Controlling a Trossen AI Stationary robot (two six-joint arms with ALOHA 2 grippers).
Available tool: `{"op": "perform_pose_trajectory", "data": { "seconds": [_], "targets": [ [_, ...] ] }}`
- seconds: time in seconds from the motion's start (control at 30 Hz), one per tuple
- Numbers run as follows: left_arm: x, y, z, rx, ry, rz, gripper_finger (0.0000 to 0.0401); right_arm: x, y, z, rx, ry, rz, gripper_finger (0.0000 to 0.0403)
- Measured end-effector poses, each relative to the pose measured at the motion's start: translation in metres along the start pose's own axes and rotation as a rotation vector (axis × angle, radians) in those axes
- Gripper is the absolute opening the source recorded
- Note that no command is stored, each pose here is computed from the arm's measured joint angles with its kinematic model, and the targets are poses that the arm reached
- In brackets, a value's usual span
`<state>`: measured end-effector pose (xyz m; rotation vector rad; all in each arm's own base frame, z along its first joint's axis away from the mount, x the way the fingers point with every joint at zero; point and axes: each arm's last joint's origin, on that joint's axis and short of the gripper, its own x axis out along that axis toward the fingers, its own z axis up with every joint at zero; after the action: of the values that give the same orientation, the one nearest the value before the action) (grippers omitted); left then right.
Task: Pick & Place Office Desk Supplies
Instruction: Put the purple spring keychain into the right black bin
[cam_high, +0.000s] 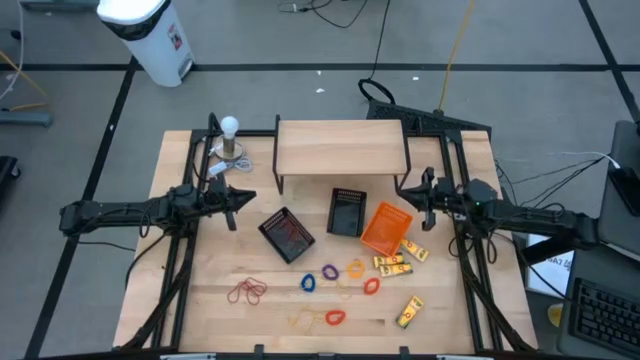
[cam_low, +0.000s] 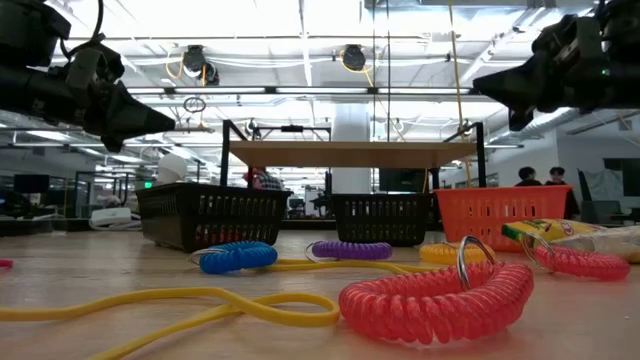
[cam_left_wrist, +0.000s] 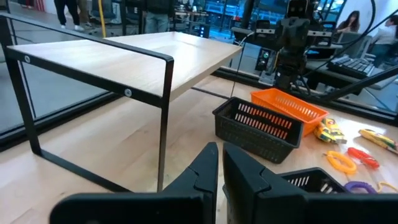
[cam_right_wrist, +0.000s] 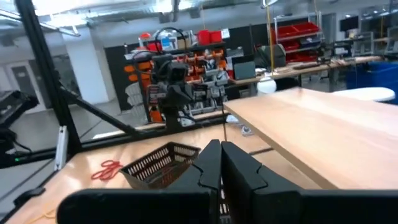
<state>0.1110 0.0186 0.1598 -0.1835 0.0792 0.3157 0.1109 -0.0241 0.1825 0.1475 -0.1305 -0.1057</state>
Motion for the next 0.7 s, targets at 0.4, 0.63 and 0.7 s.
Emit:
{"op": "perform_pose_trajectory", "data": {
  "seconds": [0.4,0.63,0.7],
  "targets": [
    [0.000,0.001,0.001,-0.059,-0.009,0.021,0.0024,0.000,0.001,0.002,-0.003,-0.015,0.033,0.0004],
    [-0.002,-0.005,0.019,-0.054,-0.052,-0.042,0.0004,-0.001,0.006,0.006,-0.015,-0.049,0.160,0.0004],
    [-0.003,-0.010,0.033,-0.049,-0.070,-0.075,0.0003,-0.001,0.006,0.009,-0.021,-0.071,0.172,0.0004]
  ]
}}
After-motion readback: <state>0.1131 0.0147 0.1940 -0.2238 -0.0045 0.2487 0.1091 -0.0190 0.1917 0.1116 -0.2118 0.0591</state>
